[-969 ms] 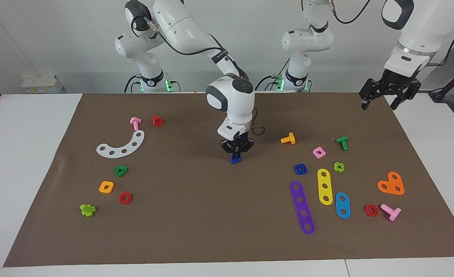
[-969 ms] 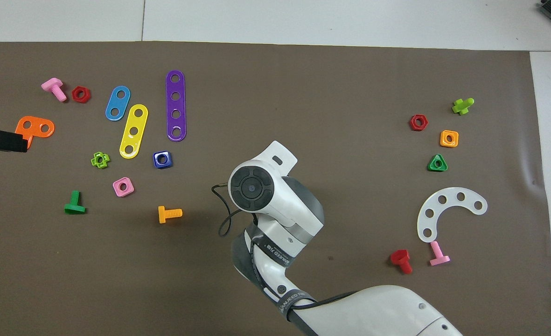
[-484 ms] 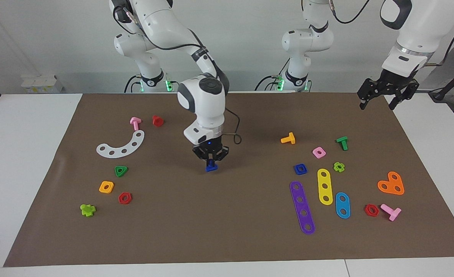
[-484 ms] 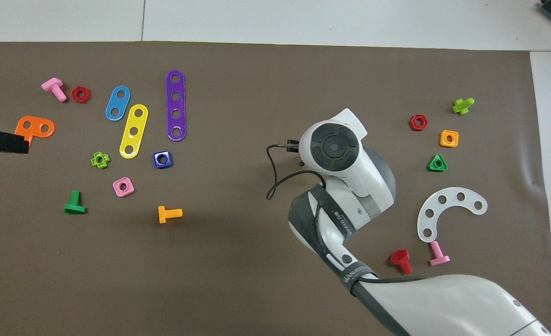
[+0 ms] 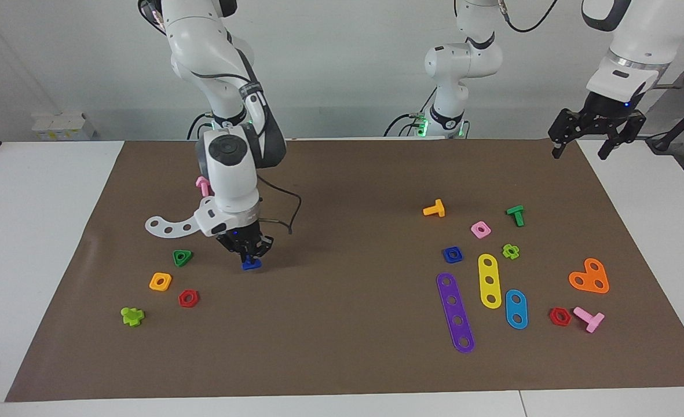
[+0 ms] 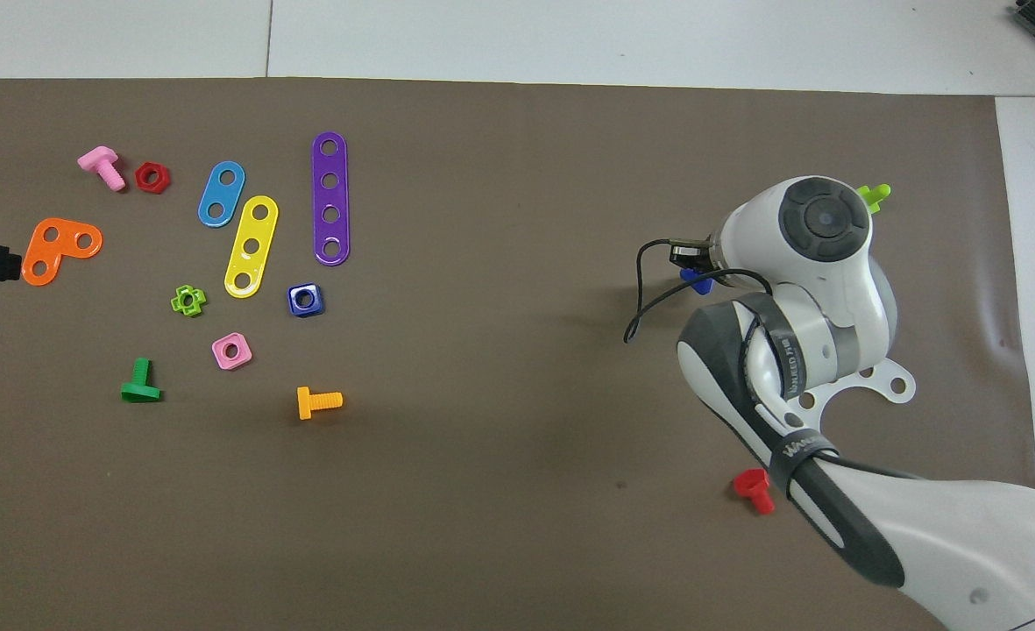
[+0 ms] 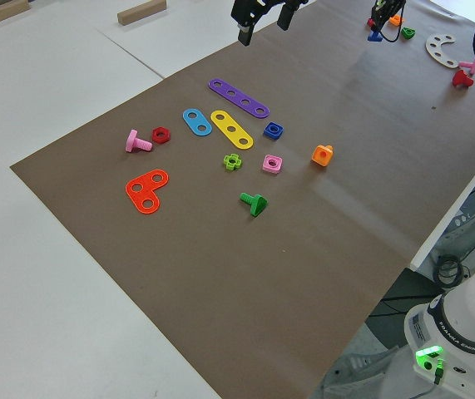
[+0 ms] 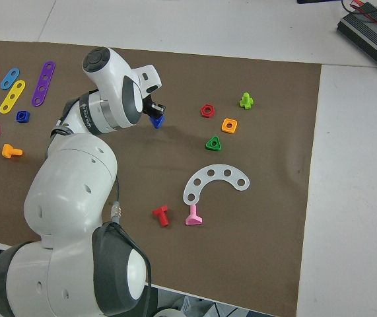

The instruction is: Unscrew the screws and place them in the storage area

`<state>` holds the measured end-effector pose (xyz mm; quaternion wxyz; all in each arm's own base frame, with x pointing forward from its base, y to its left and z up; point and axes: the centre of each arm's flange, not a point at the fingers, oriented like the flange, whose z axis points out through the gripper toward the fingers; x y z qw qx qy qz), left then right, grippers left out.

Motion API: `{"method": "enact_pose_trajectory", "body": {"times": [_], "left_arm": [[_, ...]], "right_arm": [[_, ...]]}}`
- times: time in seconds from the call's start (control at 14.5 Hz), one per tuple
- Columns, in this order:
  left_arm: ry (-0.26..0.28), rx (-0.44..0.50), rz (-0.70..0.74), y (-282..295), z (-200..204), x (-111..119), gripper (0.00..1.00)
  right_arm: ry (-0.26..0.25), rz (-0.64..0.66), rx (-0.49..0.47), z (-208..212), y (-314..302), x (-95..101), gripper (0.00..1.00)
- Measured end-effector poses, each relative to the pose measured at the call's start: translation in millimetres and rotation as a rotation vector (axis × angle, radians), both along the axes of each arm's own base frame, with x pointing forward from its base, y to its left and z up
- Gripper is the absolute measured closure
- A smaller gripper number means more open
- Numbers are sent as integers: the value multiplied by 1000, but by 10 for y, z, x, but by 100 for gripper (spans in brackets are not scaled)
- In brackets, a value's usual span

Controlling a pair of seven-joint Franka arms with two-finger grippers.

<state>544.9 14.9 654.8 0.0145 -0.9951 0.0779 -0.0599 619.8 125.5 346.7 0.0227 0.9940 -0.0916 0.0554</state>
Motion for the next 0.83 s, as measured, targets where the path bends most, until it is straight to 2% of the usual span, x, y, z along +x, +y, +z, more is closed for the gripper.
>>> {"method": "enact_pose_trajectory", "body": {"times": [0.28, 0.48, 0.55, 0.83], "left_arm": [[17, 0, -5, -22, 26, 44, 0], [27, 0, -9, -38, -27, 69, 0], [30, 0, -10, -44, -41, 71, 0], [41, 0, -11, -49, -91, 70, 0]], "right_arm": [[54, 7, 6, -200, -528, -60, 81], [57, 2, 7, -309, -577, -131, 81], [58, 0, 7, -325, -587, -140, 76], [36, 0, 10, -197, -590, -130, 34]]}}
